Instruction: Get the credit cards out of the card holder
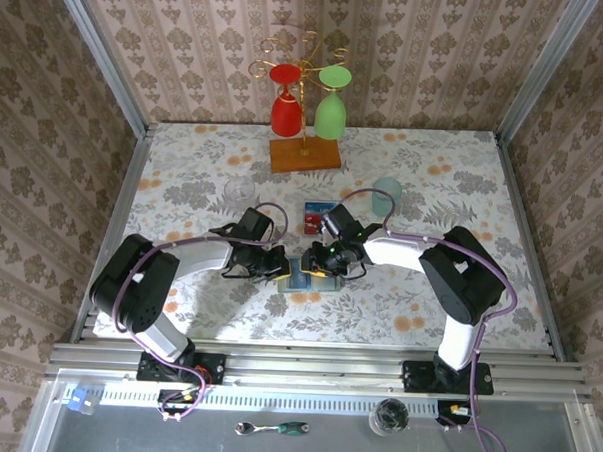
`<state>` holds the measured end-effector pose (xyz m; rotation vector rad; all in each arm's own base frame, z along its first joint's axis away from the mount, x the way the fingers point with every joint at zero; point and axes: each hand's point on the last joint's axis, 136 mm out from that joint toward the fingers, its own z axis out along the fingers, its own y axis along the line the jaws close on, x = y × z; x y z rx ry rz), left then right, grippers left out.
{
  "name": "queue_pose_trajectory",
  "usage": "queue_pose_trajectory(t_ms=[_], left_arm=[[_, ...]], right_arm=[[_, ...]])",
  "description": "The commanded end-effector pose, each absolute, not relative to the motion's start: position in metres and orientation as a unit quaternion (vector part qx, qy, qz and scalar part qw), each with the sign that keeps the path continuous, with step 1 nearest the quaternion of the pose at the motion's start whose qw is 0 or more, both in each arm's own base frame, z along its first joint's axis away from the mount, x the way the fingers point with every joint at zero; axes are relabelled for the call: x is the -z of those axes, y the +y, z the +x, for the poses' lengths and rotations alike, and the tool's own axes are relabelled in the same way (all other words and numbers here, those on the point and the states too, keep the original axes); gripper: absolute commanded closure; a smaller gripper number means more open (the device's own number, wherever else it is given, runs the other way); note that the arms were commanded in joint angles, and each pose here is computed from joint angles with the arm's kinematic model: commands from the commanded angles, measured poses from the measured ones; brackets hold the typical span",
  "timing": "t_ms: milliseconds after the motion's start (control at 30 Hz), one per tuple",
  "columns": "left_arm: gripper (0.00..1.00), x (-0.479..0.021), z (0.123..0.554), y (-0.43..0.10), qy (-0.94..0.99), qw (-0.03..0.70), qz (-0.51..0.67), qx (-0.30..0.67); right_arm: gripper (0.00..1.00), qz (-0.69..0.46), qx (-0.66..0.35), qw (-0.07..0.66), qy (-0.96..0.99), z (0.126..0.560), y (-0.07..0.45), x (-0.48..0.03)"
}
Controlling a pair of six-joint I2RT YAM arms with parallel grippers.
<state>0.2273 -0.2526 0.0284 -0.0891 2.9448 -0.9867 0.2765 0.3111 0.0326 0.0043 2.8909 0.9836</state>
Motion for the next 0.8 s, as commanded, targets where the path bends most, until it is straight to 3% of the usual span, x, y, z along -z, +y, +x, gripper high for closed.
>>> queue_pose_trajectory(t_ms=[0, 767], left_arm=[[1.00, -0.013, 0.220, -0.242, 0.956, 0.002, -0.033, 0.293], [1.00, -0.013, 0.221, -0.243, 0.957, -0.001, -0.028, 0.290]], right_arm=[[0.68, 0.005, -0.296, 0.034, 0.955, 0.272, 0.301, -0.018], [0.73, 0.030, -0.364, 0.041, 0.930, 0.274, 0.313, -0.030]])
